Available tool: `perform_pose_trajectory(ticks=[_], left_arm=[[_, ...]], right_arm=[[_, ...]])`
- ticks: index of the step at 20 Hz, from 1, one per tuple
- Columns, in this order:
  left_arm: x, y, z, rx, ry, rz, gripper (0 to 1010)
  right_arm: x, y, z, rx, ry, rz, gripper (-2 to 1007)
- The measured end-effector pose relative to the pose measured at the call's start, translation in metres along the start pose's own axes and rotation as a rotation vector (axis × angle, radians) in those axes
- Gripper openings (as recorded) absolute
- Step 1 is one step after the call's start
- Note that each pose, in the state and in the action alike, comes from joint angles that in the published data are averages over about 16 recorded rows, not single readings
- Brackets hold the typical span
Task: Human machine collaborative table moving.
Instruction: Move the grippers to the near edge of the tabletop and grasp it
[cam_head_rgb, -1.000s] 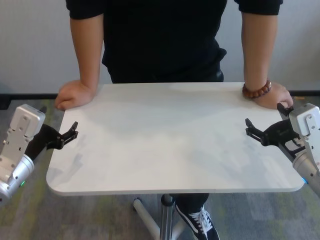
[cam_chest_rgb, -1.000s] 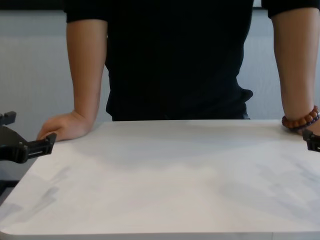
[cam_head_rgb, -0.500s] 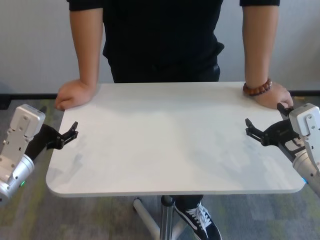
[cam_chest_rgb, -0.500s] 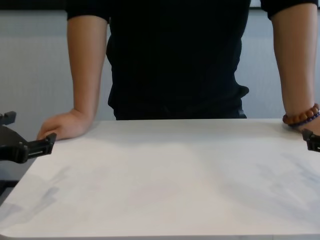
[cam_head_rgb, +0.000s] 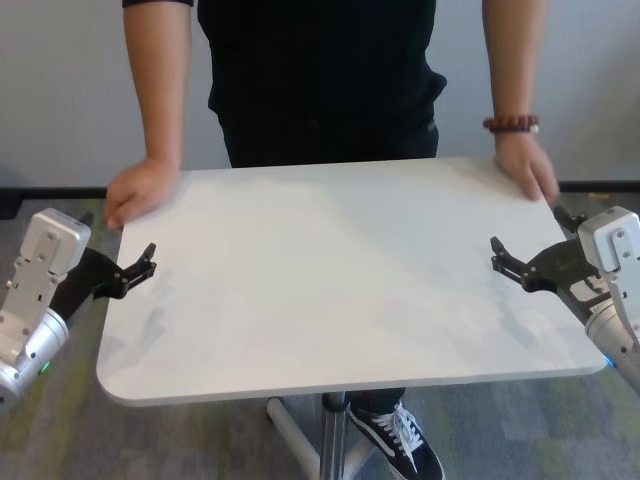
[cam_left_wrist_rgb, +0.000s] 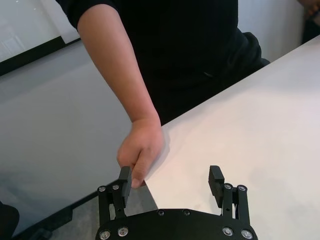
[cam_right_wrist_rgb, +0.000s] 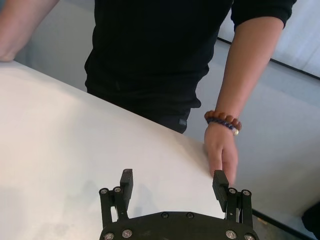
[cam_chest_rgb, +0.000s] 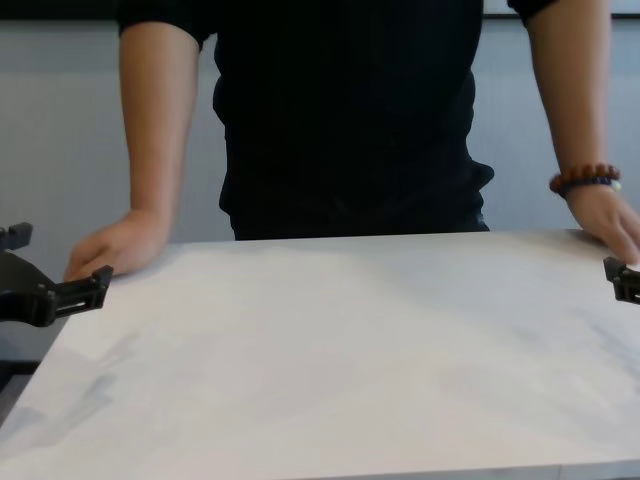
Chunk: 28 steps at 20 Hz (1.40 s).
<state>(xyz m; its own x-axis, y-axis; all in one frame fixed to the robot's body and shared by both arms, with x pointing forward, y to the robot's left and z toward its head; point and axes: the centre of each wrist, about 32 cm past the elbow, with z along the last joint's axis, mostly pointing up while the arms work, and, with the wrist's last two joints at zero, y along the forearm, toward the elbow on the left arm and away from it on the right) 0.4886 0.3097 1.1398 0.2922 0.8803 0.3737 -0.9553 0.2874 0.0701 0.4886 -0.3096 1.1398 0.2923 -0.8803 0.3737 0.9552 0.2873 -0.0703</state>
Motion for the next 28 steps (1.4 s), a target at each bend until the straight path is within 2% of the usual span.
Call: perform_pose_trajectory(ticks=[28], left_arm=[[0.0000, 0.0000, 0.0000, 0.000, 0.000, 0.000, 1001]], right_arm=[[0.0000, 0.0000, 0.0000, 0.000, 0.000, 0.000, 1001]])
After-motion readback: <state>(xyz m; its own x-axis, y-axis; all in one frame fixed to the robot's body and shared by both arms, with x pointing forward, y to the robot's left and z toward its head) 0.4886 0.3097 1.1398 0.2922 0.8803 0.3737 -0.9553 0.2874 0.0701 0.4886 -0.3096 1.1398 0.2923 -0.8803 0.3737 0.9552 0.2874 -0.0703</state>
